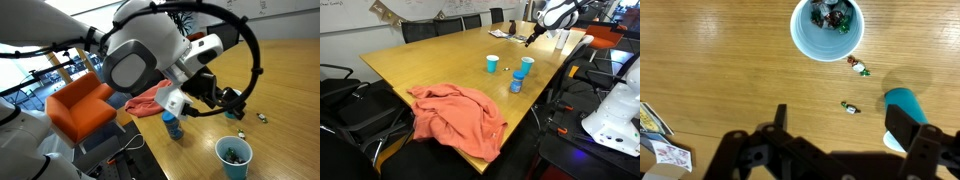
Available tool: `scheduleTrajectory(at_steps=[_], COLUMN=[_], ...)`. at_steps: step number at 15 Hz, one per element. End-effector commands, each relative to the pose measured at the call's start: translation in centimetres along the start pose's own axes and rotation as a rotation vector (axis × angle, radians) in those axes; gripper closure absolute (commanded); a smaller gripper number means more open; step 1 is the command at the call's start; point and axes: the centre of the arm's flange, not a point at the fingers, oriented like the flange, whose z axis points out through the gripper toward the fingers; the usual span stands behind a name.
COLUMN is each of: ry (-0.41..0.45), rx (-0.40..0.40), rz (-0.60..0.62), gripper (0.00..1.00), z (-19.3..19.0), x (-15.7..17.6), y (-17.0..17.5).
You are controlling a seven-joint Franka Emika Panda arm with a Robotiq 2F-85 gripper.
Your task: Put one candy in the blue cup
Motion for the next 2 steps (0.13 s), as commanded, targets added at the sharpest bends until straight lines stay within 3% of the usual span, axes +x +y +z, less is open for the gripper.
scheduleTrajectory(at_steps=[1, 2], ry=[0.004, 0.010], rx=[0.008, -0.003], rz=[0.005, 0.001], gripper=[0.00, 0.00], z=[-2.50, -2.67], x=[0.09, 0.23], y=[-0.83, -0.98])
